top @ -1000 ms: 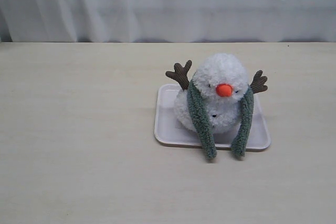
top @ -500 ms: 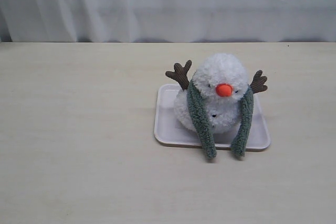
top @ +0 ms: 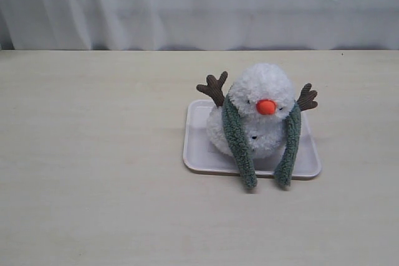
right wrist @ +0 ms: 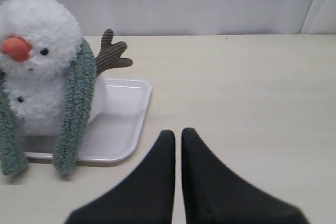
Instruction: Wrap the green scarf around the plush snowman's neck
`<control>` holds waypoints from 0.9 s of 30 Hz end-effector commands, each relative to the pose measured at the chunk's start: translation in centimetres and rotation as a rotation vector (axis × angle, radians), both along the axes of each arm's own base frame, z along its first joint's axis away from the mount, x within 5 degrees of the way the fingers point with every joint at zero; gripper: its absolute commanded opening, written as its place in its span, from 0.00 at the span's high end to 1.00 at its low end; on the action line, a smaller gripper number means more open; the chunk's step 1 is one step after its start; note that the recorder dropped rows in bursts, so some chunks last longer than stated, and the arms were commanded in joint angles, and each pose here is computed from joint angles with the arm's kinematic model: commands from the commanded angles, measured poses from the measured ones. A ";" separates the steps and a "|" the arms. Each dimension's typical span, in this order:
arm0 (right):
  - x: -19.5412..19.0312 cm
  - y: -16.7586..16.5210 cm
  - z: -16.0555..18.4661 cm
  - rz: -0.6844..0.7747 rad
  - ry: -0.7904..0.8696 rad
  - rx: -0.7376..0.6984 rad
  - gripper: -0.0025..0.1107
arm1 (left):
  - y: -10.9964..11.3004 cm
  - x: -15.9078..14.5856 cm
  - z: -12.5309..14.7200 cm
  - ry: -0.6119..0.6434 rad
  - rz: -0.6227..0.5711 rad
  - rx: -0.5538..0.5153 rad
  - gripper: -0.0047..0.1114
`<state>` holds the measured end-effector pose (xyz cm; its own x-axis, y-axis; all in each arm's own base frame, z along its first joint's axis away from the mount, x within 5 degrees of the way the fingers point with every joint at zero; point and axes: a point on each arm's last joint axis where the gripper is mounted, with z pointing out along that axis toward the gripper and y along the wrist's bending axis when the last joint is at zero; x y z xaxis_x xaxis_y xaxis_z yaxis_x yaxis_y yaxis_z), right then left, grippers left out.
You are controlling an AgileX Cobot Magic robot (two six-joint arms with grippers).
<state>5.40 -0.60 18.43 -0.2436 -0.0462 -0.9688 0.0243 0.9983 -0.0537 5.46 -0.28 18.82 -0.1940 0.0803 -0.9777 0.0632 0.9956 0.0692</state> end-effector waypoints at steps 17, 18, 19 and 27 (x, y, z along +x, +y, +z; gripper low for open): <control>0.0 -0.3 -0.1 -0.014 0.009 -0.070 0.94 | 0.0 0.0 0.0 -0.009 0.001 -0.007 0.96; 0.0 -0.3 -0.1 -0.014 0.009 -0.070 0.94 | 0.0 0.0 0.0 -0.009 0.001 -0.007 0.96; 0.0 -0.3 -0.1 -0.014 0.009 -0.070 0.94 | 0.0 0.0 0.0 -0.009 0.001 -0.007 0.96; 0.0 -0.3 -0.1 -0.014 0.009 -0.070 0.94 | 0.0 0.0 0.0 -0.009 0.001 -0.007 0.96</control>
